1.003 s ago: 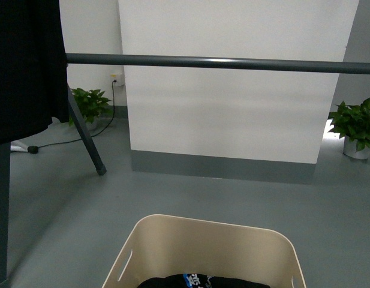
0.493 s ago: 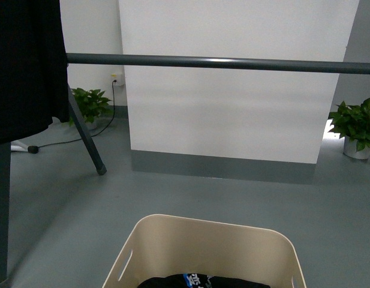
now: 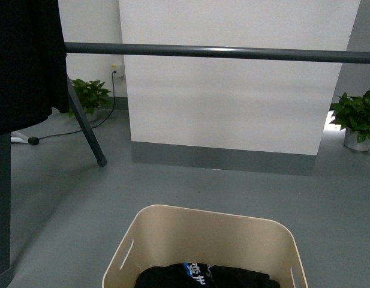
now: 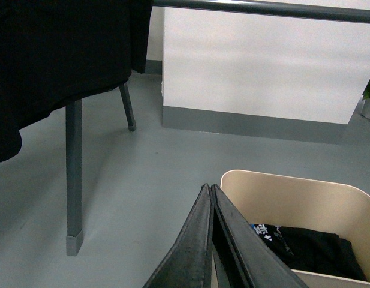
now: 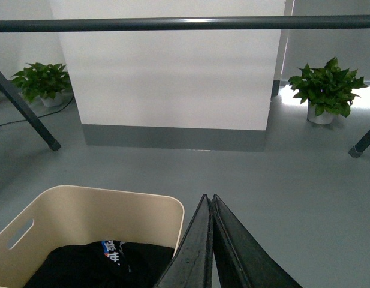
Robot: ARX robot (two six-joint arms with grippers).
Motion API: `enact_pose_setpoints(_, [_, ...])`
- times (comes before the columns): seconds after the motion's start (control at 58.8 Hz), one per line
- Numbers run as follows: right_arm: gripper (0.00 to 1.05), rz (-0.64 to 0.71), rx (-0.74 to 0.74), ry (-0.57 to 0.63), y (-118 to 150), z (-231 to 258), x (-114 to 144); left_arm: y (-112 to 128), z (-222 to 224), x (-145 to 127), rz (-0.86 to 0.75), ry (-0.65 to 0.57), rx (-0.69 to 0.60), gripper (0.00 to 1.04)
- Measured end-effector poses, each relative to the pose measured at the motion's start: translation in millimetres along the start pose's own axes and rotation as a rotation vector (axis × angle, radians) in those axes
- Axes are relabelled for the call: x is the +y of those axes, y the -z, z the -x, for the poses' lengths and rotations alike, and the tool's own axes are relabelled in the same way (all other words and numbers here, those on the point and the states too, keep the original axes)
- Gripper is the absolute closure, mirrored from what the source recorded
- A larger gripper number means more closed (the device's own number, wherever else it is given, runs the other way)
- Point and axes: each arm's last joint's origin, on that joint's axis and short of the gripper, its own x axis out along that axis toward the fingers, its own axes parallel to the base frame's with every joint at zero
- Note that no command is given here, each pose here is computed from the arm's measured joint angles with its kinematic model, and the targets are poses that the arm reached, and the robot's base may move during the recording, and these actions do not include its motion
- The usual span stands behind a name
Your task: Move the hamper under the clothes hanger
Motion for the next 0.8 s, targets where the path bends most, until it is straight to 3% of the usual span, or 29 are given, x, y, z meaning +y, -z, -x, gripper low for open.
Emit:
enact_pose_setpoints(0.595, [1.03, 0.000, 0.000, 0.000, 0.0, 0.0, 0.0, 0.0, 0.0, 0.0, 0.000, 0.000, 0.000, 1.01])
enact_pose_setpoints(0.612, [1.01, 0.001, 0.000, 0.000, 0.0, 0.0, 0.0, 0.0, 0.0, 0.0, 0.001, 0.000, 0.000, 1.01])
enact_pose_setpoints(0.799, [0.58, 0.000, 0.000, 0.000, 0.0, 0.0, 0.0, 0.0, 0.0, 0.0, 0.000, 0.000, 0.000, 0.58])
